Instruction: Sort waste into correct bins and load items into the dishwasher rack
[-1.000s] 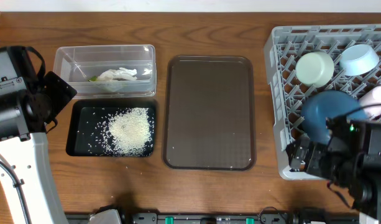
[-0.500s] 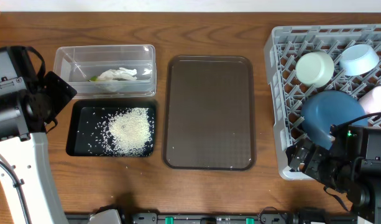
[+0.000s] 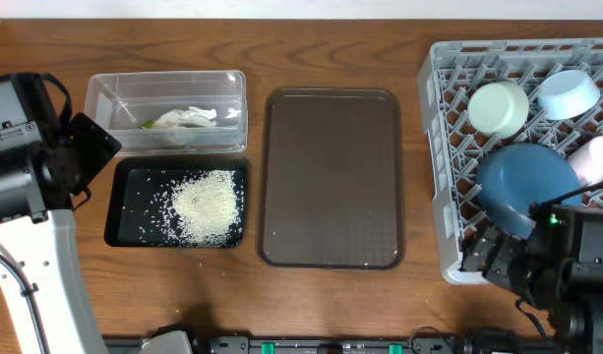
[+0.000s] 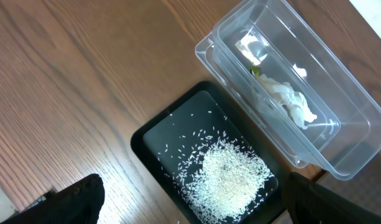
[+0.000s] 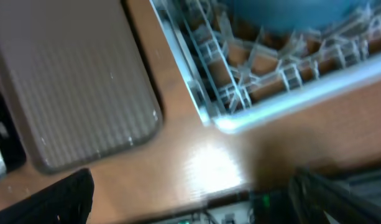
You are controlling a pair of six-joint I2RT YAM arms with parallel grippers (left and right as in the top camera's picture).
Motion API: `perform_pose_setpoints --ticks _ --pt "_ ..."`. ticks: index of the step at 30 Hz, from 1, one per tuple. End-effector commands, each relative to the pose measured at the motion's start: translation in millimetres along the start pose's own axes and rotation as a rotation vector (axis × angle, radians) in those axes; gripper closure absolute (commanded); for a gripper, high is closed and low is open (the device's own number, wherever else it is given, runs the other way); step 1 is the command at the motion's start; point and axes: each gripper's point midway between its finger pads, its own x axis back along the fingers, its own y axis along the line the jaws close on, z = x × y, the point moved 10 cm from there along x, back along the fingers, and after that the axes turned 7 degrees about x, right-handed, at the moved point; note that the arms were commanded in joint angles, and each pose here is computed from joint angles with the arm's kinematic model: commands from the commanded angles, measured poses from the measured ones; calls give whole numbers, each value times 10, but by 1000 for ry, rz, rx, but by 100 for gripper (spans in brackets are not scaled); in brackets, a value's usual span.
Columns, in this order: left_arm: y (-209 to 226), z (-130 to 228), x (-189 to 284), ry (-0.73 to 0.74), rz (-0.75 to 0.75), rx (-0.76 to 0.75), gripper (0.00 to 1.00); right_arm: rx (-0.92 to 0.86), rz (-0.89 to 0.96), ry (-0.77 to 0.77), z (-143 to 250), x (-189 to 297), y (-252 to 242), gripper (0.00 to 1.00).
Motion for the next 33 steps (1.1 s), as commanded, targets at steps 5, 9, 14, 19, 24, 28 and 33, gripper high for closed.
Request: perform_pose_setpoints --ticks 5,9,14,19,24,28,33 --pt "16 -10 23 -8 -3 5 7 123 -156 -278 148 -105 20 1" --pt "16 -10 23 -8 -3 5 7 157 -240 -411 297 -274 -15 1" --pt "16 -10 23 -8 -3 5 7 186 -308 -531 447 -573 -76 1" --pt "16 -10 23 -8 -3 5 7 220 -380 -639 461 -861 -79 1" --pt "16 -10 23 -8 -3 5 7 250 -436 -729 422 -1085 -64 1" --pt "16 -10 23 -8 -3 5 7 281 -450 -806 382 -1181 -59 1" --pt "16 -10 23 -8 -3 5 7 370 -428 -878 363 -1269 -58 1"
